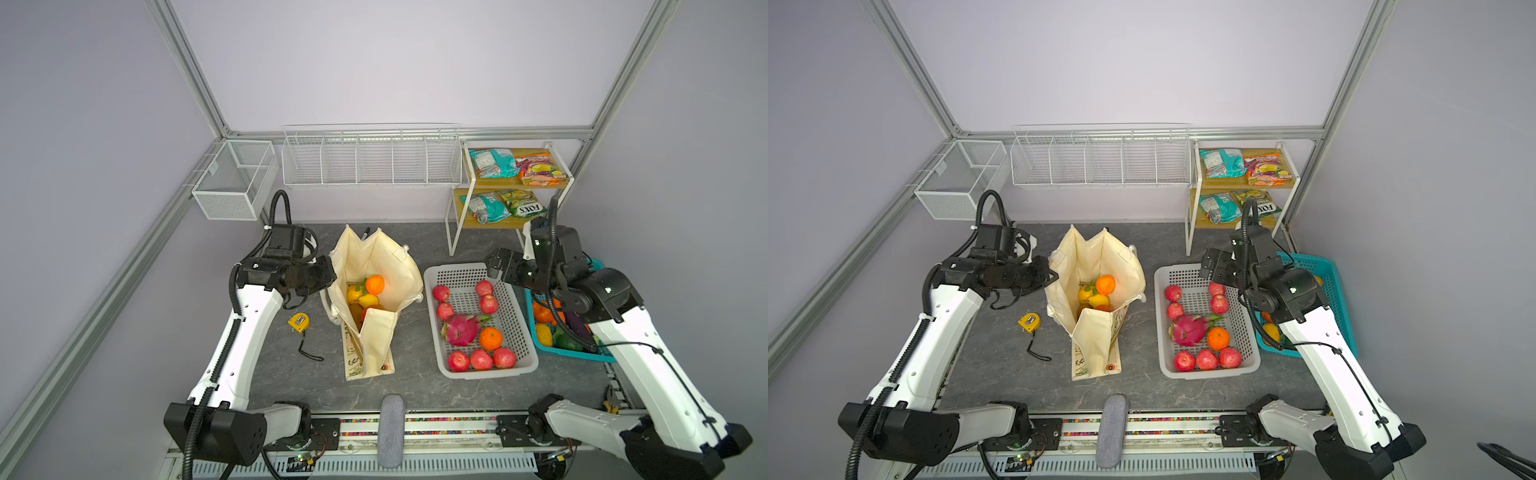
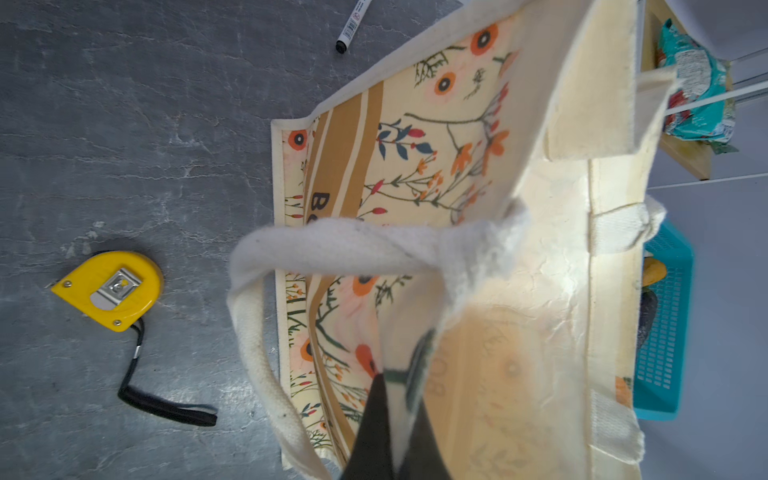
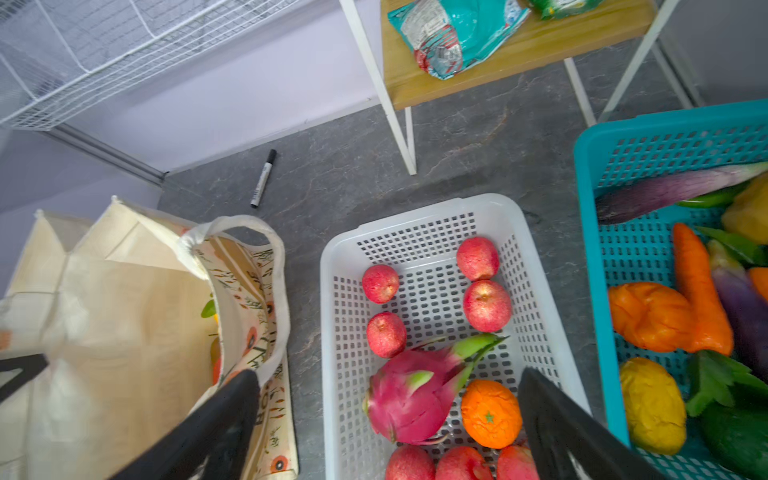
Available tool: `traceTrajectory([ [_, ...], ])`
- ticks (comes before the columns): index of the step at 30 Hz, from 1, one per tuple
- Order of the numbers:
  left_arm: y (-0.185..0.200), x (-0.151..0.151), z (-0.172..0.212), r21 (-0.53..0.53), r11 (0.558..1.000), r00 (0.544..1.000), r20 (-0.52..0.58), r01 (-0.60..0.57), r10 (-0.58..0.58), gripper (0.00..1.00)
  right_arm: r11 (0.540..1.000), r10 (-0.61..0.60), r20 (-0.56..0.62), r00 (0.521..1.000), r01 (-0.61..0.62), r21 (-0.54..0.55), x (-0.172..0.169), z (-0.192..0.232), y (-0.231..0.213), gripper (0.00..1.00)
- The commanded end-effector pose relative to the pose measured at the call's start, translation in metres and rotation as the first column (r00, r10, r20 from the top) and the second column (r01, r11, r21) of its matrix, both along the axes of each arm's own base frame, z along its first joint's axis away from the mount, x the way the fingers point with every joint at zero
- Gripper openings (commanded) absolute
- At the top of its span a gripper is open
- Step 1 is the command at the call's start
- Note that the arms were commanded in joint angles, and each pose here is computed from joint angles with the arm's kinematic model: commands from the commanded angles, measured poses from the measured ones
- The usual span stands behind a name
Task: Place the food into the grocery bag and tie it
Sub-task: 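Move the right gripper past the teal basket to the snack shelf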
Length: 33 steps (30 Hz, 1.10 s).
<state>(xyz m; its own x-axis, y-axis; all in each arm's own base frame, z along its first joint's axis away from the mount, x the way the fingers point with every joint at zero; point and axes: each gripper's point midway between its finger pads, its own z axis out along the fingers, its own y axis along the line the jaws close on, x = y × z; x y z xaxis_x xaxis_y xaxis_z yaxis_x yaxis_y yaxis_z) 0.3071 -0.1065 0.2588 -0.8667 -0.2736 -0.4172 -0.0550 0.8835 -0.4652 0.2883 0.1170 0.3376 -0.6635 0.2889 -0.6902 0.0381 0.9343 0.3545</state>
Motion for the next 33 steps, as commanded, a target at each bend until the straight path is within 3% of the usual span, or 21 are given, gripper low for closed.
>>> traceTrajectory([
  [1, 0.013, -0.018, -0.019, 0.097, 0.995, 0.994, -0.106, 0.018, -0.008, 0.0, 0.993, 0.034, 0.005, 0.999, -0.035, 0.114, 0.002, 0.002, 0.017, 1.0],
  [8, 0.012, -0.02, -0.019, 0.094, 0.995, 0.991, -0.133, 0.024, -0.011, 0.0, 0.998, 0.009, 0.091, 0.996, -0.014, 0.053, 0.011, 0.02, 0.007, 1.0],
  [19, 0.012, -0.035, -0.002, 0.064, 0.998, 0.997, -0.071, 0.017, -0.012, 0.0, 0.986, -0.164, 0.173, 0.971, 0.165, 0.003, 0.062, 0.04, -0.029, 1.0],
  [26, 0.009, -0.041, 0.006, 0.011, 1.0, 1.0, -0.029, -0.013, 0.013, 0.0, 0.937, -0.344, 0.206, 0.916, 0.321, 0.141, 0.098, 0.063, -0.071, 0.98],
  [33, 0.005, -0.045, 0.003, -0.012, 1.0, 1.0, -0.02, 0.005, -0.005, 0.0, 0.849, -0.481, 0.17, 0.86, 0.409, 0.334, 0.138, 0.078, -0.115, 0.92],
])
